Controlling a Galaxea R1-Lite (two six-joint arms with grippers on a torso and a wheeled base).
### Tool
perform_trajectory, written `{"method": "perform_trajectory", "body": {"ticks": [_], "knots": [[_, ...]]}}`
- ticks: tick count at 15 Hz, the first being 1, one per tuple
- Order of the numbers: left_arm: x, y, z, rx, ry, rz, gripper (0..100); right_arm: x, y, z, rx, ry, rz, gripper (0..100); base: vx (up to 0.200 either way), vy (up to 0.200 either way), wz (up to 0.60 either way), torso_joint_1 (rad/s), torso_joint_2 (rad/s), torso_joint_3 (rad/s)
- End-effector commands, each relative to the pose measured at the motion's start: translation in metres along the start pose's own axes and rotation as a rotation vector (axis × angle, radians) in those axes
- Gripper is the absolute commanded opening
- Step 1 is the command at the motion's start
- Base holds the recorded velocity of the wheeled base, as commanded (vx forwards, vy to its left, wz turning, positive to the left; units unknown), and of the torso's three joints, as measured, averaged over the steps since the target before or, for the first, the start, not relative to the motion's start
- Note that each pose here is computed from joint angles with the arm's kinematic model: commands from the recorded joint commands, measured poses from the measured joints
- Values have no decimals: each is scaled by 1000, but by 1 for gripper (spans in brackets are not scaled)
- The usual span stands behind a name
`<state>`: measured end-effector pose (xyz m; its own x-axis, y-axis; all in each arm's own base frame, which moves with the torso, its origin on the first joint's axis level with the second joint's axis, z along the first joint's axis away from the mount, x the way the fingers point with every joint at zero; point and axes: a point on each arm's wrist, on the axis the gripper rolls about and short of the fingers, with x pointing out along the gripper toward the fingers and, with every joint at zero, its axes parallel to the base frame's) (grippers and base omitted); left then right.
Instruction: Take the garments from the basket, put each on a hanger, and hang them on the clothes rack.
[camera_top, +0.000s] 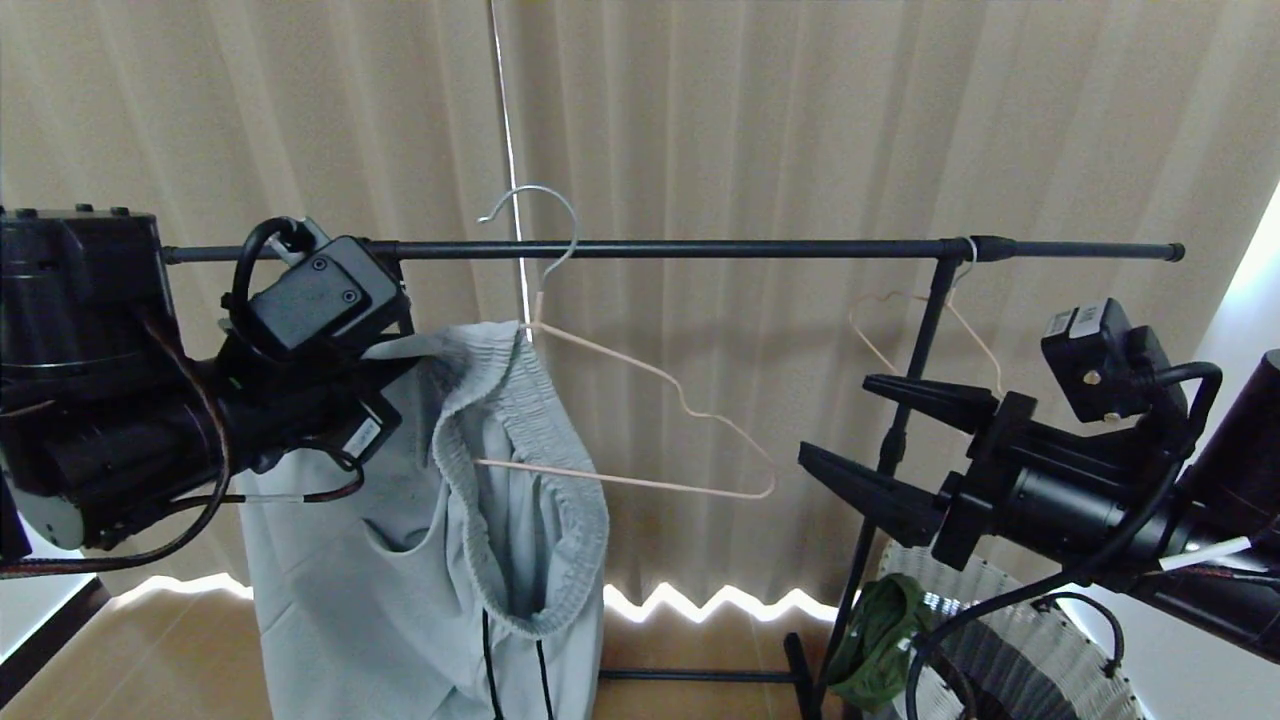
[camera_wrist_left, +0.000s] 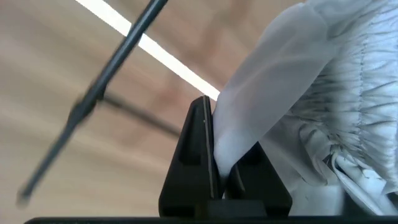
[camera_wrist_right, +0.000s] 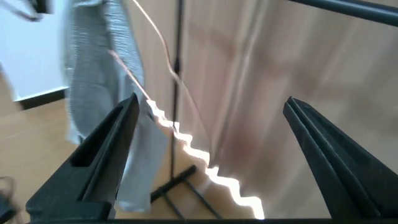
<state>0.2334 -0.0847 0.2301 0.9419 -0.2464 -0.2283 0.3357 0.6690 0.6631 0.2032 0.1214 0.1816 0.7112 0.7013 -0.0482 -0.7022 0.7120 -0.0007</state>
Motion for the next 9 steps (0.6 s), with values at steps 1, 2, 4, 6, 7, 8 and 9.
{"method": "perform_trajectory", "body": {"ticks": [1,2,4,6,7,8,9], "knots": [[-2,1,-1,-19,31,37,0,1,-3,-3,-8,14,-32,100,0,0,0,0,0,0],[-4,3,-2,-49,65,89,0,4,-5,-7,-6,41,-82,100,0,0,0,0,0,0],[-6,3,-3,-81,99,123,0,7,-4,-11,2,82,-131,100,0,0,0,0,0,0],[-7,3,-5,-130,126,142,0,13,4,-13,7,91,-129,100,0,0,0,0,0,0],[-7,3,-5,-169,133,156,0,16,10,-16,23,99,-119,100,0,0,0,0,0,0],[-7,3,-5,-210,131,160,0,21,19,-19,50,108,-106,100,0,0,0,0,0,0],[-7,3,-5,-214,131,161,0,21,20,-19,53,109,-103,100,0,0,0,0,0,0]]}}
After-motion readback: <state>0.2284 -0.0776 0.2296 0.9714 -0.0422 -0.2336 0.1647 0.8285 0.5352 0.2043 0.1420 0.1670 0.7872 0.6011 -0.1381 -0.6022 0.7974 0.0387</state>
